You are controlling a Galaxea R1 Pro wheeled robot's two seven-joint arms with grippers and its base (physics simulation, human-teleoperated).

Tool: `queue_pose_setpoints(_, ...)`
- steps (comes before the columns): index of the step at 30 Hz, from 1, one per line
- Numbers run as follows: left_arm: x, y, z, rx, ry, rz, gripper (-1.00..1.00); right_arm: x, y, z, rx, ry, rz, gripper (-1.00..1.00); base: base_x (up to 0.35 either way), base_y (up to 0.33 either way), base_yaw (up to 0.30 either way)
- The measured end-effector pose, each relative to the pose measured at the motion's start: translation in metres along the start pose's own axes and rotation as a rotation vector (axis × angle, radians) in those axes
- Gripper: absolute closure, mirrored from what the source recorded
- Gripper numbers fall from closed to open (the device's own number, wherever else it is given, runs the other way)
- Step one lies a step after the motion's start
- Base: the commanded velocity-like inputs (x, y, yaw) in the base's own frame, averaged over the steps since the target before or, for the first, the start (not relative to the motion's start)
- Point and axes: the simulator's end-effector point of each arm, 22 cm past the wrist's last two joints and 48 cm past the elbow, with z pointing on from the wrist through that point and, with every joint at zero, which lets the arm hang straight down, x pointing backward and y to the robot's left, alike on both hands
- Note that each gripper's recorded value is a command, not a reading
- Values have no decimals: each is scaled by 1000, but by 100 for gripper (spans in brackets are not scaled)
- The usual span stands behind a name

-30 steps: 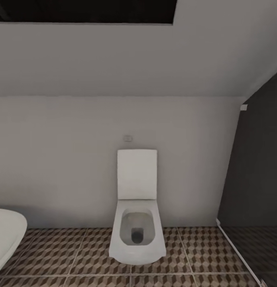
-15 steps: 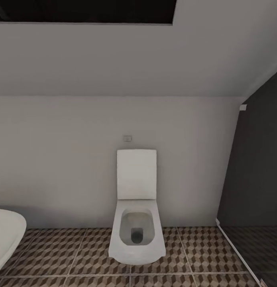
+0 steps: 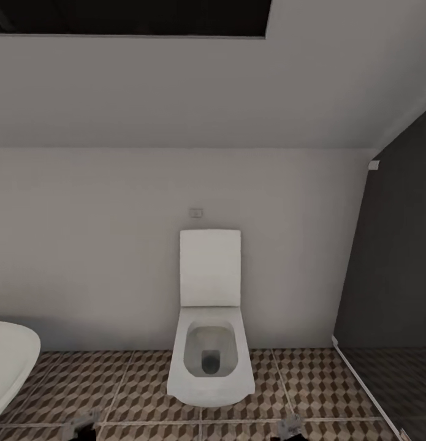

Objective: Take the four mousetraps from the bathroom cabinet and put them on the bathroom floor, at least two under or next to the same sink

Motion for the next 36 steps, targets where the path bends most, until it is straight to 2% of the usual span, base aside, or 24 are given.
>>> queue_pose_setpoints(6, -36, -10, 1, 2, -40, 48, 100, -27, -18, -9, 50, -24, 25, 100, 0, 0, 0)
queue_pose_setpoints(10, -59, -16, 1, 8, -67, 50, 100, -42, -24, -12, 54, -47, 51, 100, 0, 0, 0)
queue_pose_setpoints(16, -91, -24, 1, 16, -105, 50, 100, -80, -39, -20, 57, -120, 139, 100, 0, 0, 0)
queue_pose_setpoints(22, -119, -35, 2, 29, -129, 46, 100, -100, -82, -21, 101, -212, 225, 100, 0, 0, 0)
queue_pose_setpoints(36, -146, -49, -2, 46, -171, 54, 100, -106, -98, -22, 121, -254, 247, 100, 0, 0, 0)
